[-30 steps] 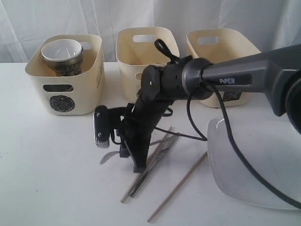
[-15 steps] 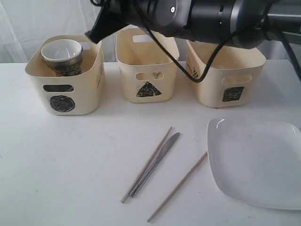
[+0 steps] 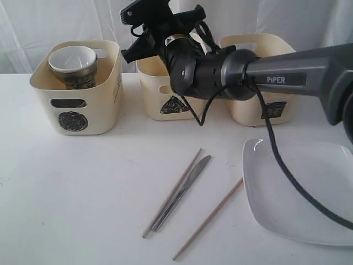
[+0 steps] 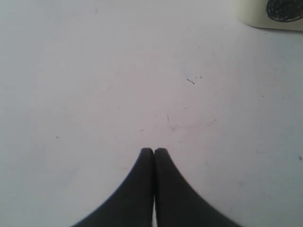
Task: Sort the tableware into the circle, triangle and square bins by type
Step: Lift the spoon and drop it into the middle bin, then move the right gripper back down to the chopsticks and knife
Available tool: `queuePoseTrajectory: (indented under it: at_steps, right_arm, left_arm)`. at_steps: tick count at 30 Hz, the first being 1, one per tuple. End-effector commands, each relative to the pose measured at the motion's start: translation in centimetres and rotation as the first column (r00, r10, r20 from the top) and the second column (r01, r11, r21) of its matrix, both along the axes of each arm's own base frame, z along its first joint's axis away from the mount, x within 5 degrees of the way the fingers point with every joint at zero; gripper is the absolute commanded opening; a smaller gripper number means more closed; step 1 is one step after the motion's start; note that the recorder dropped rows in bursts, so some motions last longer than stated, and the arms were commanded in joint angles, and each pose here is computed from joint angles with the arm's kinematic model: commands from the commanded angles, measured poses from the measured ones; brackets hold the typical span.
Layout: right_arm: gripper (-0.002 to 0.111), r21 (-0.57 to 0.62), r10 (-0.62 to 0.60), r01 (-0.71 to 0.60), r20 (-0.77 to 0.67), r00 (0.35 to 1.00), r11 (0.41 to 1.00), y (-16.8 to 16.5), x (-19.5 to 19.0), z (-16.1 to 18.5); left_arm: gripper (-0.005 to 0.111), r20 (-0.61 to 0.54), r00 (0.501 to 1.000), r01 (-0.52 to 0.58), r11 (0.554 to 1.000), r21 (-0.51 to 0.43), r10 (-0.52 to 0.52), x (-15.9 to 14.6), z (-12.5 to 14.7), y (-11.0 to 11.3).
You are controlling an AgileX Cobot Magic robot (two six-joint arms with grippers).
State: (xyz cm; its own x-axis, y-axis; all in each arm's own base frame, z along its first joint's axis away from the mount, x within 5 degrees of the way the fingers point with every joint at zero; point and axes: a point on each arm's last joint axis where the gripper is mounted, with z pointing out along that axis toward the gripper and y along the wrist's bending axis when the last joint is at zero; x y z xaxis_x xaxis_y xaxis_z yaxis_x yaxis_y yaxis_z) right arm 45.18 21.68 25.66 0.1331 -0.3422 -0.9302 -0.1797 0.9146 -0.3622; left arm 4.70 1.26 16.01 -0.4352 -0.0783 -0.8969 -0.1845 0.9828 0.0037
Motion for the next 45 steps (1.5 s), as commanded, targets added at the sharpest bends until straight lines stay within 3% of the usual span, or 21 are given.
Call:
queuePoseTrajectory:
  at_steps: [1,5,9,13,17,20,25,30,33,35,36,37,38,39,40,45]
  right_arm:
    - [0.000,0.138,-0.012,-0.001,0.096,0.995,0.990,-1.2,1.0,0.0]
    - [0.000,0.347,-0.010,-0.053,0.177,0.984,0.936,-2.6,2.0,0.3]
    - [0.000,0.455,-0.018,-0.028,0.096,0.995,0.890,-4.5,3.9,-1.2]
    - [0.004,0.388,0.008,-0.013,0.014,1.000,0.922,-5.5,5.7,-2.6]
    - [0.029,0.315,0.063,-0.053,-0.022,0.998,0.948,-5.3,6.4,-2.8]
    - [0.040,0.312,0.062,-0.051,-0.025,0.998,0.949,-5.2,6.5,-2.7]
    - [0.041,0.314,0.066,-0.047,-0.053,0.996,0.948,-5.3,6.1,-1.2]
    - [0.040,0.272,0.099,-0.024,-0.265,0.959,0.962,-5.6,4.5,1.7]
    - [0.029,0.218,0.109,-0.013,-0.434,0.894,0.976,-6.2,2.6,3.7]
    - [0.012,0.171,0.105,-0.006,-0.575,0.811,0.985,-6.7,1.0,4.4]
    - [0.000,0.118,0.087,-0.004,-0.714,0.695,0.993,-7.2,-0.7,4.2]
    - [0.000,0.092,0.075,-0.004,-0.781,0.620,0.996,-7.3,-1.5,3.7]
    - [0.000,0.061,0.057,-0.008,-0.872,0.486,0.998,-7.5,-3.0,2.6]
    - [0.000,0.053,0.055,-0.016,-0.898,0.436,0.998,-7.3,-3.7,2.0]
    - [0.000,0.054,0.052,-0.005,-0.939,0.341,0.999,-6.9,-5.6,0.9]
    - [0.000,0.067,0.064,0.021,-0.988,0.138,0.998,-3.8,-15.3,-1.4]
  left_arm:
    - [0.000,-0.028,1.000,-0.005,1.000,-0.011,0.005,-0.1,-0.4,0.0]
    - [0.000,-0.028,1.000,-0.005,1.000,-0.011,0.005,-0.1,-0.4,0.0]
    - [0.000,-0.028,1.000,-0.005,1.000,-0.011,0.005,-0.1,-0.4,0.0]
    - [0.000,-0.028,1.000,-0.005,1.000,-0.011,0.005,-0.1,-0.4,0.0]
    - [0.000,-0.028,1.000,-0.005,1.000,-0.011,0.005,-0.1,-0.4,0.0]
    - [0.000,-0.028,1.000,-0.005,1.000,-0.011,0.005,-0.1,-0.4,0.0]
    - [0.000,-0.028,1.000,-0.005,1.000,-0.011,0.005,-0.1,-0.4,0.0]
    - [0.000,-0.028,1.000,-0.005,1.000,-0.011,0.005,-0.1,-0.4,0.0]
    - [0.000,-0.028,1.000,-0.005,1.000,-0.011,0.005,-0.1,-0.4,0.0]
    - [0.000,-0.028,1.000,-0.005,1.000,-0.011,0.005,-0.1,-0.4,0.0]
    - [0.000,-0.028,1.000,-0.005,1.000,-0.011,0.005,-0.1,-0.4,0.0]
    - [0.000,-0.028,1.000,-0.005,1.000,-0.011,0.005,-0.1,-0.4,0.0]
    - [0.000,-0.028,1.000,-0.005,1.000,-0.011,0.005,-0.1,-0.4,0.0]
    - [0.000,-0.028,1.000,-0.005,1.000,-0.011,0.005,-0.1,-0.4,0.0]
    - [0.000,-0.028,1.000,-0.005,1.000,-0.011,0.005,-0.1,-0.4,0.0]
    - [0.000,-0.028,1.000,-0.005,1.000,-0.011,0.005,-0.1,-0.4,0.0]
